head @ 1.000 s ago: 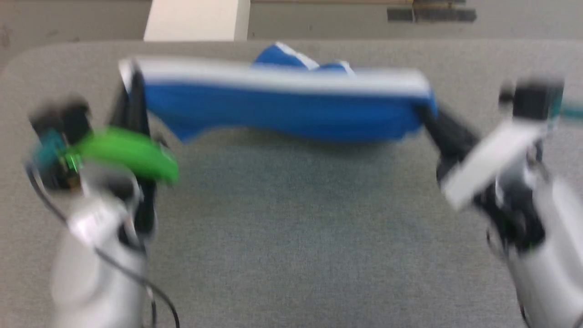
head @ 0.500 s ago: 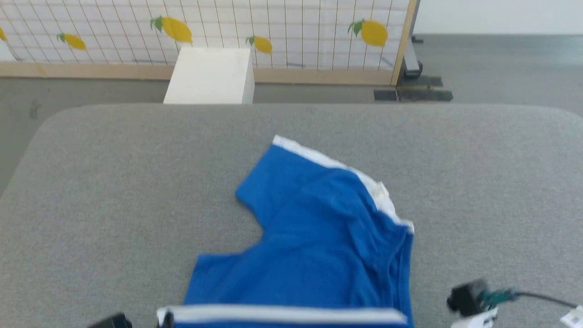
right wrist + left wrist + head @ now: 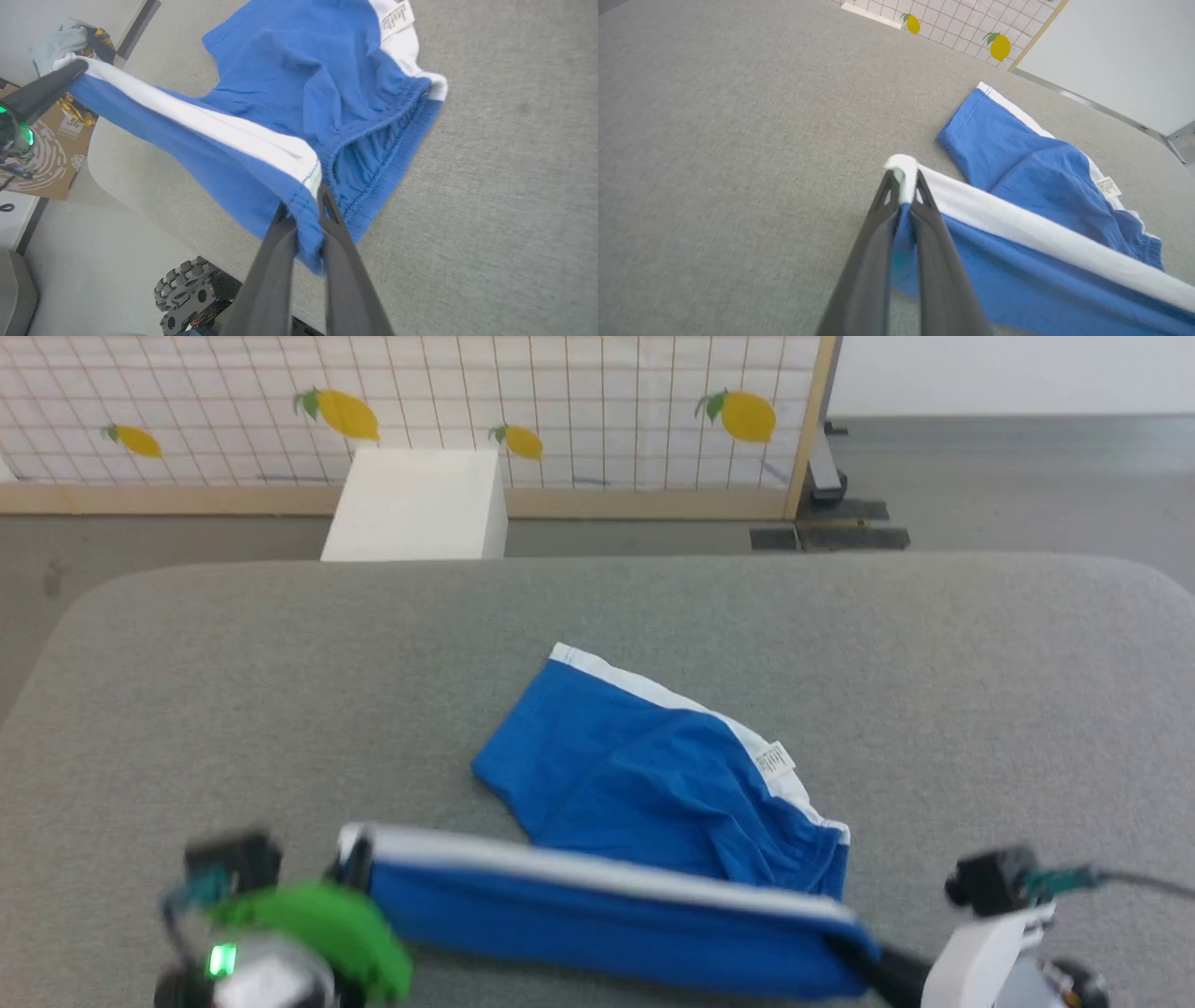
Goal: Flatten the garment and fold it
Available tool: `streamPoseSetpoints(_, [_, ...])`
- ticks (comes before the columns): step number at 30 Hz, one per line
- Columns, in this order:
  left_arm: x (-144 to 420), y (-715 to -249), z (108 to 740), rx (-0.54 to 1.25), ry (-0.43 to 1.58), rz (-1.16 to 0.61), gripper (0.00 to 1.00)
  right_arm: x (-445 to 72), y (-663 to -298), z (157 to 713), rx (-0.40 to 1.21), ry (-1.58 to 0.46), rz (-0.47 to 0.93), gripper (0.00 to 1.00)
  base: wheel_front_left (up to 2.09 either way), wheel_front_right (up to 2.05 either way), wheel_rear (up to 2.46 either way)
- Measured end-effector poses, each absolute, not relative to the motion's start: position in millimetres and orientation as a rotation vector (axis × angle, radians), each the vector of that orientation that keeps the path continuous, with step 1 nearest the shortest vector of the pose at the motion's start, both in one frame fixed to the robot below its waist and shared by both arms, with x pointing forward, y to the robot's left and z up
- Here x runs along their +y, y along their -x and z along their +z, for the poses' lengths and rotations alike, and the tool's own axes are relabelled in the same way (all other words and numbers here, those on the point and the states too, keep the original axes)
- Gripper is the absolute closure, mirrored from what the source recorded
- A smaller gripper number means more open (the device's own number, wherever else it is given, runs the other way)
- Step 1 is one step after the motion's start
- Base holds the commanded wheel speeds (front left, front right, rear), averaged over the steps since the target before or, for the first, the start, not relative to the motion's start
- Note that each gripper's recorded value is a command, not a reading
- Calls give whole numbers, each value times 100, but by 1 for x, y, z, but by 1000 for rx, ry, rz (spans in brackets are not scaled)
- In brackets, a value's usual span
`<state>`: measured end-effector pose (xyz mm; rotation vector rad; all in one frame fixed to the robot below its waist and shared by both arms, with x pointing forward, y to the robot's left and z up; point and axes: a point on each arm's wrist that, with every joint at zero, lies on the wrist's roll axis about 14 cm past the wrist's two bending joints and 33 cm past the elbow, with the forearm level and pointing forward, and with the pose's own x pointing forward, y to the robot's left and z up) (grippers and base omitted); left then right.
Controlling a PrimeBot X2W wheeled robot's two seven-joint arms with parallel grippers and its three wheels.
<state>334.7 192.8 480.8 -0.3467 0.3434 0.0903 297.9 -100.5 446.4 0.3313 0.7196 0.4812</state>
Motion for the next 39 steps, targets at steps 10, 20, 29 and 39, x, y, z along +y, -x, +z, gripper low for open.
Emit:
streamPoseSetpoints(10, [142, -455, 494, 391, 231, -147, 100, -134, -371, 459, 643, -354, 331, 100, 0, 0, 0])
streamPoseSetpoints(20, [101, -531, 451, 508, 150, -237, 100, -148, -408, 436, 657, -397, 240, 100, 0, 0, 0])
streamPoseSetpoints(29, [77, -553, 394, 640, 132, -267, 100, -153, -409, 408, 714, -416, 203, 100, 0, 0, 0])
streamPoseSetpoints(39, [85, -576, 440, 336, 160, -242, 0, -169, -406, 426, 587, -413, 149, 0, 0, 0, 0])
